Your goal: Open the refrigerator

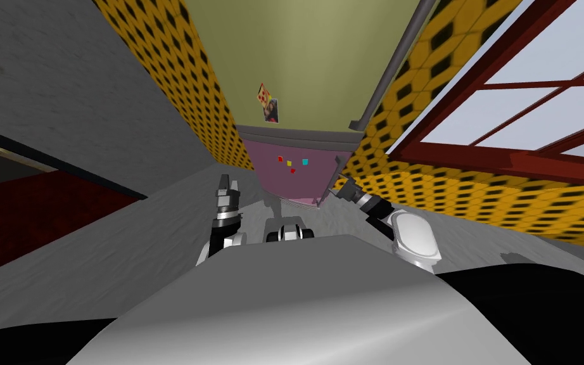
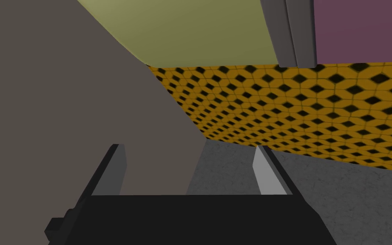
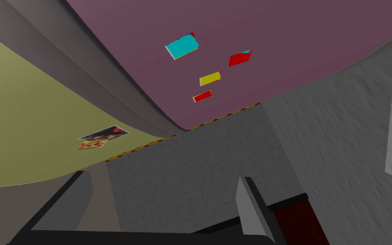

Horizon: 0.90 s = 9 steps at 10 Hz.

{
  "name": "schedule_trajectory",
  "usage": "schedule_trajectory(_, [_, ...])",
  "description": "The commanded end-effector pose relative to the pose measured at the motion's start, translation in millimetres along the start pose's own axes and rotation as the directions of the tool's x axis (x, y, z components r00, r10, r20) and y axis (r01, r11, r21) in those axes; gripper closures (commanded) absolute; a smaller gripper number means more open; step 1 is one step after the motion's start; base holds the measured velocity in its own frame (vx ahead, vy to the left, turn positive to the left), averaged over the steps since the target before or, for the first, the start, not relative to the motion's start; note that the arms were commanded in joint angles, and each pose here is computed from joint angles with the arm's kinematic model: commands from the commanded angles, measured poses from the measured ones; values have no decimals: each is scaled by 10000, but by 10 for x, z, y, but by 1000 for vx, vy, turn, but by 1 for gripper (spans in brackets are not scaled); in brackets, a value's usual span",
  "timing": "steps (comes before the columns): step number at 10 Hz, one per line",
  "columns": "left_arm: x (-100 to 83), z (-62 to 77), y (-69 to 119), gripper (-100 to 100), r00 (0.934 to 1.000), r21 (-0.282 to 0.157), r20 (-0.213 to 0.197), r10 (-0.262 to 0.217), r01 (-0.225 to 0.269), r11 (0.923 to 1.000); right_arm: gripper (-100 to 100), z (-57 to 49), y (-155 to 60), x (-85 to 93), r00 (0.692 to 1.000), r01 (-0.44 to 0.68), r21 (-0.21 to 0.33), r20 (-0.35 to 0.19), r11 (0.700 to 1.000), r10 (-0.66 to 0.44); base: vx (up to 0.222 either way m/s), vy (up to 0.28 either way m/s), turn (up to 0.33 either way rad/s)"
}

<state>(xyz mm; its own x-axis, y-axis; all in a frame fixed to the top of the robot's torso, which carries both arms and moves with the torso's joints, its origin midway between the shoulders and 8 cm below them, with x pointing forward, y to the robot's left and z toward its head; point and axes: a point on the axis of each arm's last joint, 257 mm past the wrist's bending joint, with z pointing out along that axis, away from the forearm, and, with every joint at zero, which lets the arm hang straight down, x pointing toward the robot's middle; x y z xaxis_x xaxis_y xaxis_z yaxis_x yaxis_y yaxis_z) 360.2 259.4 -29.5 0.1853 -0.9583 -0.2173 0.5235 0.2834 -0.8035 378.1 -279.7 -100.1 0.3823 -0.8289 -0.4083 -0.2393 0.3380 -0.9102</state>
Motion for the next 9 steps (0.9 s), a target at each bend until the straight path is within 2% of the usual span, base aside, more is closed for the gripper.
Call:
schedule_trajectory(1, [0, 0, 0, 0, 10000, 0, 0, 0, 0, 10000, -100, -81, -73, 185, 9974, -565, 213, -442, 9982, 574, 94, 62, -72])
schedule_trajectory(3, [0, 0, 0, 0, 10000, 0, 0, 0, 0, 10000, -100, -144, -141, 339, 9918, -992, 419, -767, 9942, 1022, 112, 57, -71])
schedule_trajectory(4, [0, 0, 0, 0, 10000, 0, 0, 0, 0, 10000, -100, -144, -141, 339, 9918, -992, 419, -767, 9942, 1022, 72, 31, -30])
schedule_trajectory(9, [0, 0, 0, 0, 10000, 0, 0, 0, 0, 10000, -100, -323, -336, 719, 9647, -2030, 1123, -1472, 9727, 2183, 97, 49, -66])
